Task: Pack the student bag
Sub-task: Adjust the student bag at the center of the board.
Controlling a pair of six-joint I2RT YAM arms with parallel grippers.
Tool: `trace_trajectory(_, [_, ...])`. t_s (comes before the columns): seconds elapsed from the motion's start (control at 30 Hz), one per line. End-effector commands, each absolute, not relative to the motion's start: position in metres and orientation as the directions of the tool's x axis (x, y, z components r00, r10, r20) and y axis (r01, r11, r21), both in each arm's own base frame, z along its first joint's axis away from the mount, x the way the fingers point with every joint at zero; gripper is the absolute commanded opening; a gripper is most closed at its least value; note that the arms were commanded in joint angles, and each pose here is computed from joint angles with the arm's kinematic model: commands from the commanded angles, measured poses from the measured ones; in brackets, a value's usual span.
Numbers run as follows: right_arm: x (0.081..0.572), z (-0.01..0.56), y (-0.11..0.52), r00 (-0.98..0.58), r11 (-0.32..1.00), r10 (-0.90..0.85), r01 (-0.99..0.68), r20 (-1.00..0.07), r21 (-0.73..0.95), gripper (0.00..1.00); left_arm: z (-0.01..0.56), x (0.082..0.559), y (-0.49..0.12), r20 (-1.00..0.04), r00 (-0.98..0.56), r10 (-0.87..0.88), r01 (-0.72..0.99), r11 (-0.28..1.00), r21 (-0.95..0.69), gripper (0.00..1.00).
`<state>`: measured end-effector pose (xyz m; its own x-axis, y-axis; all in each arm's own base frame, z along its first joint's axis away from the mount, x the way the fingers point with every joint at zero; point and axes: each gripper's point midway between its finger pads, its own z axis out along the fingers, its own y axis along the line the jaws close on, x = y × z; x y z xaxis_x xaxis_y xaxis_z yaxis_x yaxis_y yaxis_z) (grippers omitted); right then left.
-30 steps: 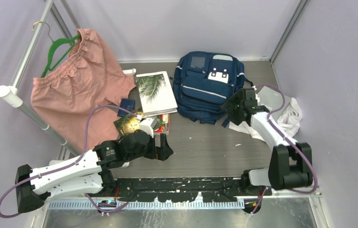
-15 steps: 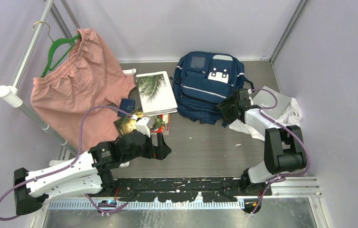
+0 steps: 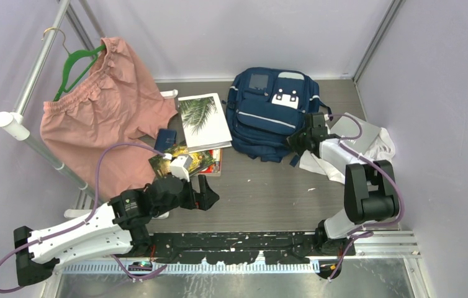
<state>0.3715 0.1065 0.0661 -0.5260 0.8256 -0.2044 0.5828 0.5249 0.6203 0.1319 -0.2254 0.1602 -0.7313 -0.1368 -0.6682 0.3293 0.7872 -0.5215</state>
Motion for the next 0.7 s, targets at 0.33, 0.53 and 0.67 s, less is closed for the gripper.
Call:
trace_trajectory(0.33, [0.341, 0.28, 0.13, -0.59, 0.629, 0.664, 0.109, -0.459, 0.769, 0.01, 0.242, 0.18, -0.221, -0.909, -0.414, -0.041, 0.486, 0.835, -0.259, 1.0])
trace_trajectory(0.53, [0.333, 0.299, 0.126, -0.571, 0.643, 0.656, 0.08, -0.494, 0.762, 0.01, 0.297, 0.211, -0.238, -0.958, -0.219, 0.186, 0.547, 0.836, 0.038, 1.0])
trace_trajectory(0.67, [0.328, 0.31, 0.119, -0.562, 0.664, 0.643, 0.07, -0.521, 0.744, 0.01, 0.302, 0.224, -0.257, -0.931, -0.234, 0.281, 0.599, 0.796, 0.09, 1.0])
